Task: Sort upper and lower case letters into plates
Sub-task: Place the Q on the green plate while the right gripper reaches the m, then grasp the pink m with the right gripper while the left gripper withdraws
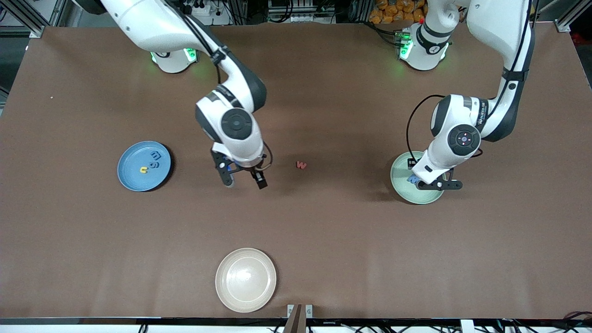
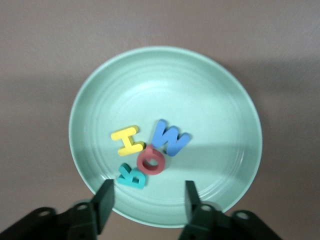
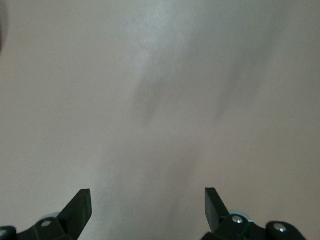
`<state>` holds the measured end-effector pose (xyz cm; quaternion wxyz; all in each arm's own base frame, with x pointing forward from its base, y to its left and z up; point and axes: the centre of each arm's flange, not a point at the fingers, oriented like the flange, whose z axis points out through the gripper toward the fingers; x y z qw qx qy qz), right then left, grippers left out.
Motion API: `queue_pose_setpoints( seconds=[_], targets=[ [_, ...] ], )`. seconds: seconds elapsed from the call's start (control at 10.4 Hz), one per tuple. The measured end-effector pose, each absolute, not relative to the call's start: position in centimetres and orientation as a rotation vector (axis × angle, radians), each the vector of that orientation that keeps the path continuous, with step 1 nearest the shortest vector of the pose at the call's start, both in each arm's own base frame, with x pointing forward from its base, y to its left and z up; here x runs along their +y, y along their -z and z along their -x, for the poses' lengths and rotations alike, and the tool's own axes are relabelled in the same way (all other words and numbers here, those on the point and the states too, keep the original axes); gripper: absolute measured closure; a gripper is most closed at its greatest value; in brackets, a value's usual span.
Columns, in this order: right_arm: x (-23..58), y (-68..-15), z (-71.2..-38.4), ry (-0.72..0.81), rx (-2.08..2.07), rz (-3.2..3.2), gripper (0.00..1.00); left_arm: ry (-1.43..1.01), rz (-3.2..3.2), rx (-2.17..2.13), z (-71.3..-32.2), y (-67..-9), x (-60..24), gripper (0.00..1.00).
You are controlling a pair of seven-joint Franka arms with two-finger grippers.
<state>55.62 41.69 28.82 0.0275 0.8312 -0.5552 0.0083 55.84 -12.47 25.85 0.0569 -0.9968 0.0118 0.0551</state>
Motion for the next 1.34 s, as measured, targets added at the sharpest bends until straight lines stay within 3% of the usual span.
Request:
queue_pose_setpoints(
  seconds=[0.19, 0.86, 1.34],
  targets=[
    [44.8, -27.1, -54.9, -0.032, -1.810, -2.542, 0.00, -0.091, 3.046, 0.028, -57.2, -30.9, -12.8, 0.01],
    [49.9, -22.1, -52.7, -0.026, -2.046, -2.409, 0.00, 0.046, 3.099, -0.032, -56.9, -56.2, -11.5, 0.00],
    [52.2, -19.5, -50.5, 0.012, -2.024, -2.439, 0.00, 0.103, 3.121, -0.057, -54.4, -62.3, -9.8, 0.00]
  ],
)
